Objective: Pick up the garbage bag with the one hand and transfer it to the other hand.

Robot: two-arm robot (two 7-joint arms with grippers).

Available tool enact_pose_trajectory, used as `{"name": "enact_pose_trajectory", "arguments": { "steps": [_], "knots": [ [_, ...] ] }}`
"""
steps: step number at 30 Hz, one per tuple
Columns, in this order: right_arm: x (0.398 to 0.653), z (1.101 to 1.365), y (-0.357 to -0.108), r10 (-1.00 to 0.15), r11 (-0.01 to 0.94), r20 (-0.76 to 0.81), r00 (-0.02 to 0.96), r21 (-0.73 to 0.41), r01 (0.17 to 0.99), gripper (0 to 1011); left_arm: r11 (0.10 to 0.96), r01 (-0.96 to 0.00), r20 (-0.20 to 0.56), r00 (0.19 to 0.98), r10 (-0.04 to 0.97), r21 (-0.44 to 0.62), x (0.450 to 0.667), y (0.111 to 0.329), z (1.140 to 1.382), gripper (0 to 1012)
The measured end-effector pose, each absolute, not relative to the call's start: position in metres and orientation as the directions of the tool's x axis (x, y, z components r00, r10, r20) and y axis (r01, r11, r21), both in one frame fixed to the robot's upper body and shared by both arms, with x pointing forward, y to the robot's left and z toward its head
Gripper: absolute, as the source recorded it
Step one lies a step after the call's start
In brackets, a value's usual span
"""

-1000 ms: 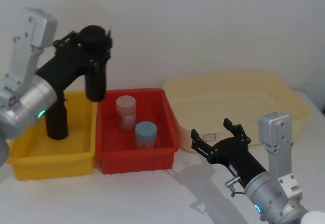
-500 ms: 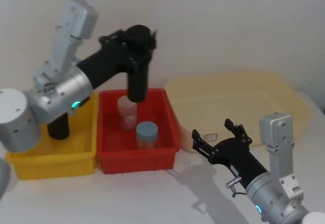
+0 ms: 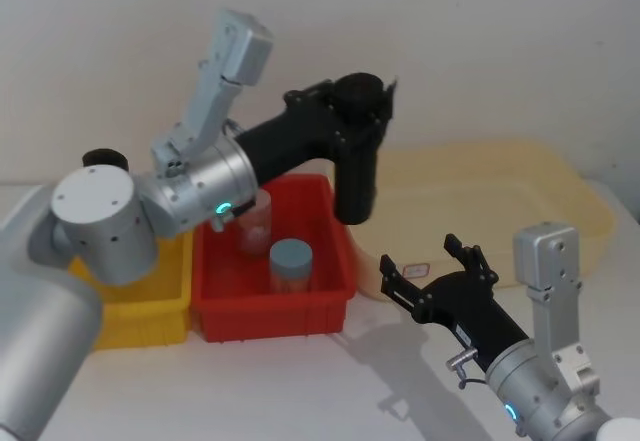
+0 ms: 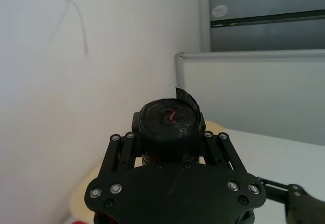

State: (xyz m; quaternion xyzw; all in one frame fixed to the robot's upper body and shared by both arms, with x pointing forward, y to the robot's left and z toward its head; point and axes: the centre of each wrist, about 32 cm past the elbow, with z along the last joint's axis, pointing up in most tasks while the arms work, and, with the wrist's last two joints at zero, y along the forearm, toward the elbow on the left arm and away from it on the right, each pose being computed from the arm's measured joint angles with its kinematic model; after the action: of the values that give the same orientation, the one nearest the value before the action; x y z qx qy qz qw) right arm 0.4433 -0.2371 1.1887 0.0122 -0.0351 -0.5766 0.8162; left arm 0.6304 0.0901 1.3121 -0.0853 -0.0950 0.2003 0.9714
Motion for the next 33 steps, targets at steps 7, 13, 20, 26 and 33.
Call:
{"name": "enact_pose_trajectory", "arguments": {
  "steps": [7, 13, 20, 26, 33],
  "knots": [
    [0.443, 1.189, -0.237, -0.942, 0.335, 0.043, 0.333, 0.06, 0.94, 1000, 0.915, -0.347, 0.114, 0.92, 0.374, -0.205, 0.633, 0.079, 1.306, 531],
    [0.443, 1.189, -0.237, -0.942, 0.335, 0.043, 0.333, 0.06, 0.94, 1000, 0.917, -0.34, 0.085, 0.928, 0.364, -0.21, 0.632, 0.074, 1.302, 531],
    [0.443, 1.189, -0.237, -0.942, 0.335, 0.043, 0.333, 0.06, 0.94, 1000, 0.917, -0.338, 0.059, 0.932, 0.357, -0.212, 0.63, 0.072, 1.298, 531],
    [0.444, 1.189, -0.237, -0.942, 0.335, 0.047, 0.332, 0.063, 0.94, 1000, 0.917, -0.336, 0.044, 0.935, 0.353, -0.214, 0.629, 0.07, 1.296, 531],
    [0.447, 1.189, -0.232, -0.943, 0.331, 0.068, 0.326, 0.086, 0.94, 1000, 0.917, -0.336, 0.036, 0.936, 0.351, -0.214, 0.628, 0.069, 1.295, 531]
  ]
}}
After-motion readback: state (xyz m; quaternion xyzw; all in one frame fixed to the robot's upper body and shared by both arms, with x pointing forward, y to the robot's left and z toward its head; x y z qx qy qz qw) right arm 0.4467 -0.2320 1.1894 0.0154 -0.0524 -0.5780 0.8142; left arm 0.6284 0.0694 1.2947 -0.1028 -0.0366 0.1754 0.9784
